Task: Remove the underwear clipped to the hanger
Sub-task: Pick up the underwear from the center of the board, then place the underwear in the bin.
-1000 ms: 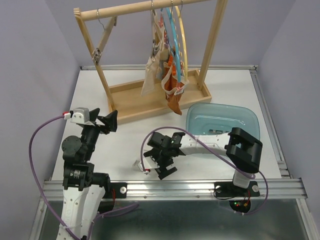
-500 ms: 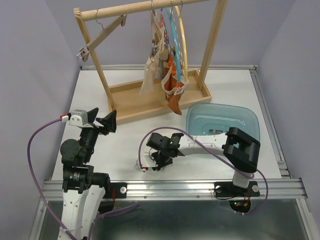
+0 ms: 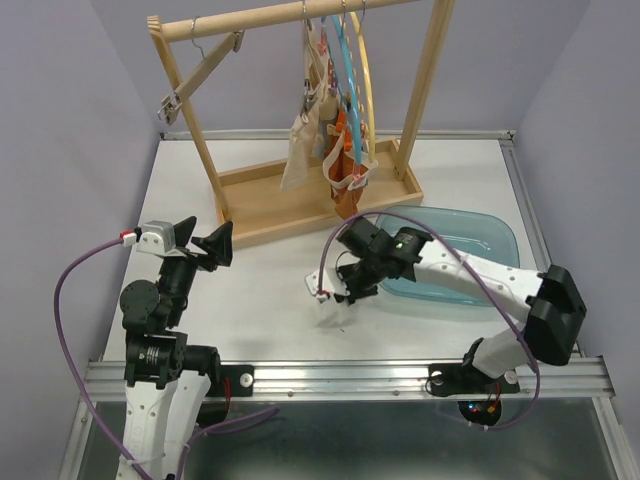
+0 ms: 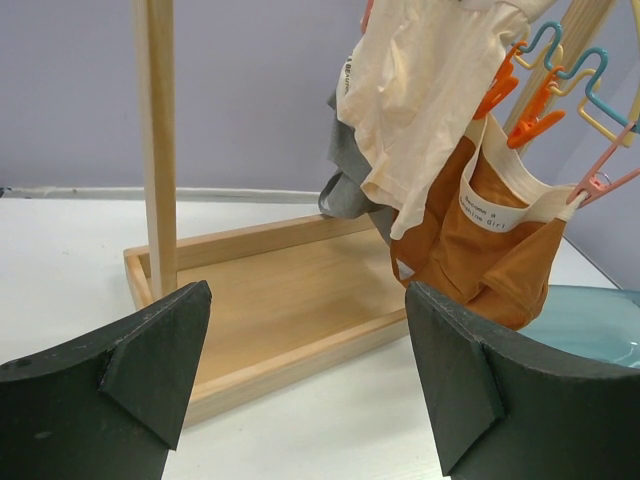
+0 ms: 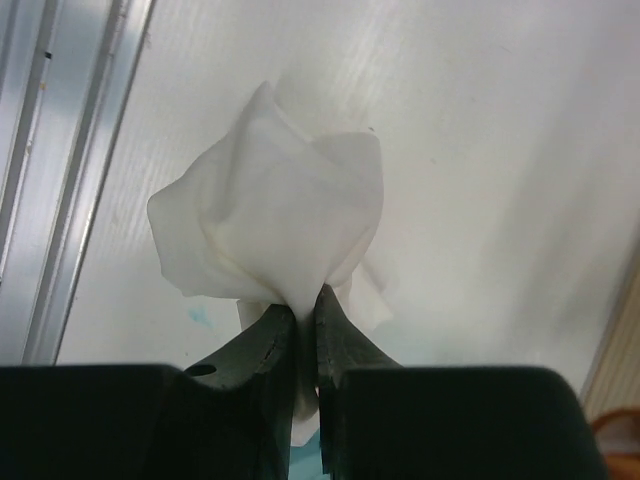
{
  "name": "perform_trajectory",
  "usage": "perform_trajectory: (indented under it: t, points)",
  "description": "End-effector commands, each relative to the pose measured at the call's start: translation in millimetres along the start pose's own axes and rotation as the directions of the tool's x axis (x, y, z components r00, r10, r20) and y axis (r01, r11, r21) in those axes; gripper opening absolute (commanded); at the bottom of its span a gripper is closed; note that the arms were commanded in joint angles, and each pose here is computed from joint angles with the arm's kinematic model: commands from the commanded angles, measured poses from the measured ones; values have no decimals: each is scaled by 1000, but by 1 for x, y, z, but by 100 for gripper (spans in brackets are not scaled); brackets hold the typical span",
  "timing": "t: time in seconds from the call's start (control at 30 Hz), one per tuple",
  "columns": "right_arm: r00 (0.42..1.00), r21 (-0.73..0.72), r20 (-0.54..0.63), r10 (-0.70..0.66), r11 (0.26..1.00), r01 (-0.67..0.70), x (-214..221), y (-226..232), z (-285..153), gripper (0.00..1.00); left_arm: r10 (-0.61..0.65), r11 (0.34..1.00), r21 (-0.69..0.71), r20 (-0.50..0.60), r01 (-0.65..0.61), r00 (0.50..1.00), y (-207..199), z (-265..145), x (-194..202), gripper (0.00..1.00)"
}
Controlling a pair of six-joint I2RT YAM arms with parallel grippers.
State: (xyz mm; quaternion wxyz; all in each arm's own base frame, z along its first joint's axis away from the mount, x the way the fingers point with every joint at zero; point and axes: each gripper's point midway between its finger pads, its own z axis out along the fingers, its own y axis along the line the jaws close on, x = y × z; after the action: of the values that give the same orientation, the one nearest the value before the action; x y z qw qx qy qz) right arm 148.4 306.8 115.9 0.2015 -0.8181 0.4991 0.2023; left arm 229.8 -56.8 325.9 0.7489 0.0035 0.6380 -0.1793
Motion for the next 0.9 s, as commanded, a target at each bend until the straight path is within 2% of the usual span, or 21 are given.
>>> perform_trajectory:
  t: [0.0,0.13,0.17,0.33,0.4,0.47,0.5,0.6,0.87]
  points:
    - [993,100,117,18,995,-30,-7,-17,-63,10,24,1000,0,45,-24,999,0,-1,-11,90]
    - [974,299,200,104,940,-162,11,-46,-129,10,24,1000,3,44,-24,999,-1,-1,-11,90]
    - [958,365,224,180,896,-254,29,-58,-150,9,24,1000,3,42,-24,999,0,0,-10,90]
    - [913,519,299,278,756,-400,63,-65,-210,8,18,1000,19,34,-19,999,-3,0,-8,90]
    - [879,557,344,329,682,-474,81,-68,-220,1,20,1000,21,32,-21,999,-3,1,-8,90]
    - [853,595,374,363,611,-522,95,-71,-230,0,19,1000,21,28,-20,999,-3,1,-7,90]
    - [822,618,398,407,544,-568,113,-74,-235,1,19,1000,23,28,-20,999,-4,1,-7,90]
    - [769,632,429,475,450,-631,140,-74,-237,1,20,1000,21,25,-21,999,-3,2,-6,90]
    - [671,642,434,601,315,-699,189,-63,-226,4,22,999,22,27,-22,999,-3,1,-6,90]
